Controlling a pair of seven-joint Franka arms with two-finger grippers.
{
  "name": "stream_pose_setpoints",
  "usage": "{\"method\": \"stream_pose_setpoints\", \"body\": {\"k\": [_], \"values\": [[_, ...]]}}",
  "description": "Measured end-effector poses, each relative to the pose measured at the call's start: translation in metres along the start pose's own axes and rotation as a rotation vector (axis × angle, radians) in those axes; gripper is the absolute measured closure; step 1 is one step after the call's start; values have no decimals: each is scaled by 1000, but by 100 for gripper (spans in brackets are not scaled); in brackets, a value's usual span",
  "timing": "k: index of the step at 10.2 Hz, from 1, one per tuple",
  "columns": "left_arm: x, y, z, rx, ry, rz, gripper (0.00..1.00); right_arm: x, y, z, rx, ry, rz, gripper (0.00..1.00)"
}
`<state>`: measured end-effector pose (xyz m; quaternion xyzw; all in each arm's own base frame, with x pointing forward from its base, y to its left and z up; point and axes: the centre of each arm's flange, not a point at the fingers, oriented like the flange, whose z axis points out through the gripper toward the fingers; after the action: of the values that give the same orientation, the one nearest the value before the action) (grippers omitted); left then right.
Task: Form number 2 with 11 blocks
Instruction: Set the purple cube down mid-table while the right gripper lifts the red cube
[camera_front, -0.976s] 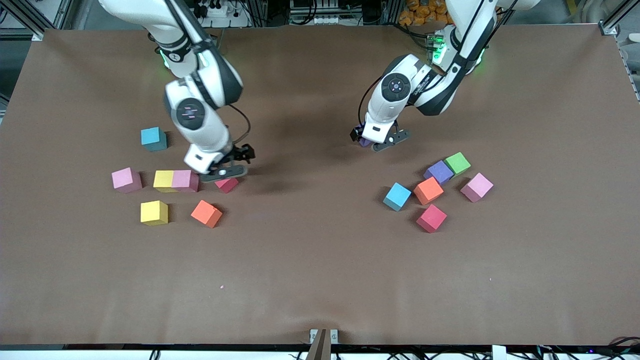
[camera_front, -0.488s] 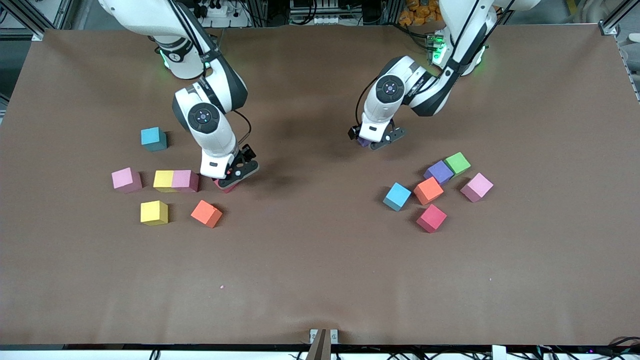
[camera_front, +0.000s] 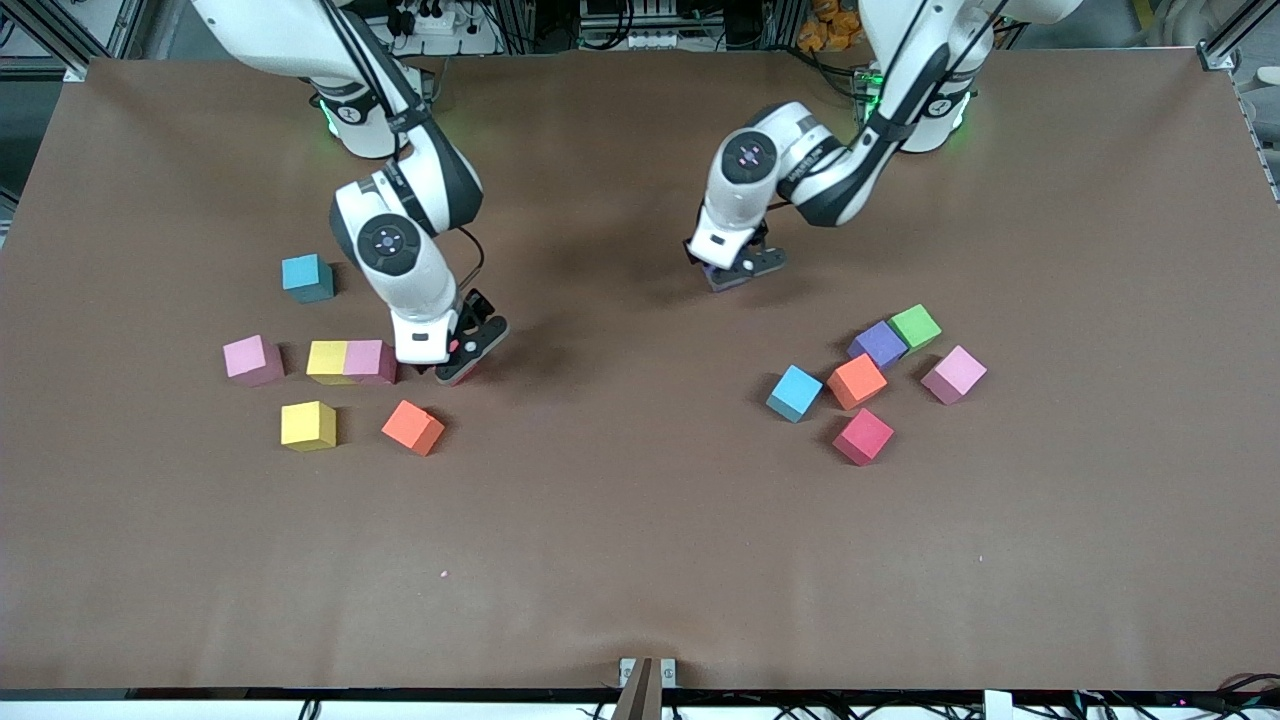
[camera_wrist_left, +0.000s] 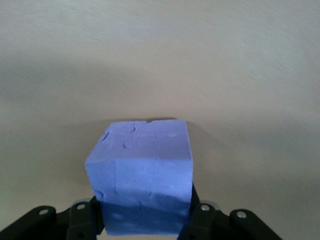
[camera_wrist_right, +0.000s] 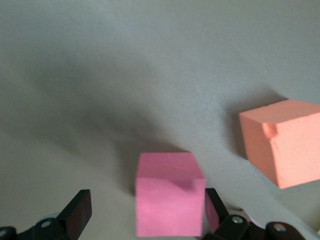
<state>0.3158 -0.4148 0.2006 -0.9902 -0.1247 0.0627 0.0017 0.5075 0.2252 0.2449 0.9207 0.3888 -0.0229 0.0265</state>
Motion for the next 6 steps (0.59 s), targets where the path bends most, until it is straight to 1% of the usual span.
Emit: {"method": "stream_pose_setpoints", "body": {"k": [2,3,4,6], "values": [[-19,20,-9,-3,9,89,41,-8,18,4,-1,10,-7,0],[-29,32,-14,7,7,127,43,-10,20,11,-3,20,-6,0],[-43,47,-19,17,2,166,45,-12,18,19,-2,20,-9,0],[-78,79,-12,37,-23,241,45,-14,15,28,3,12,-13,0]]}}
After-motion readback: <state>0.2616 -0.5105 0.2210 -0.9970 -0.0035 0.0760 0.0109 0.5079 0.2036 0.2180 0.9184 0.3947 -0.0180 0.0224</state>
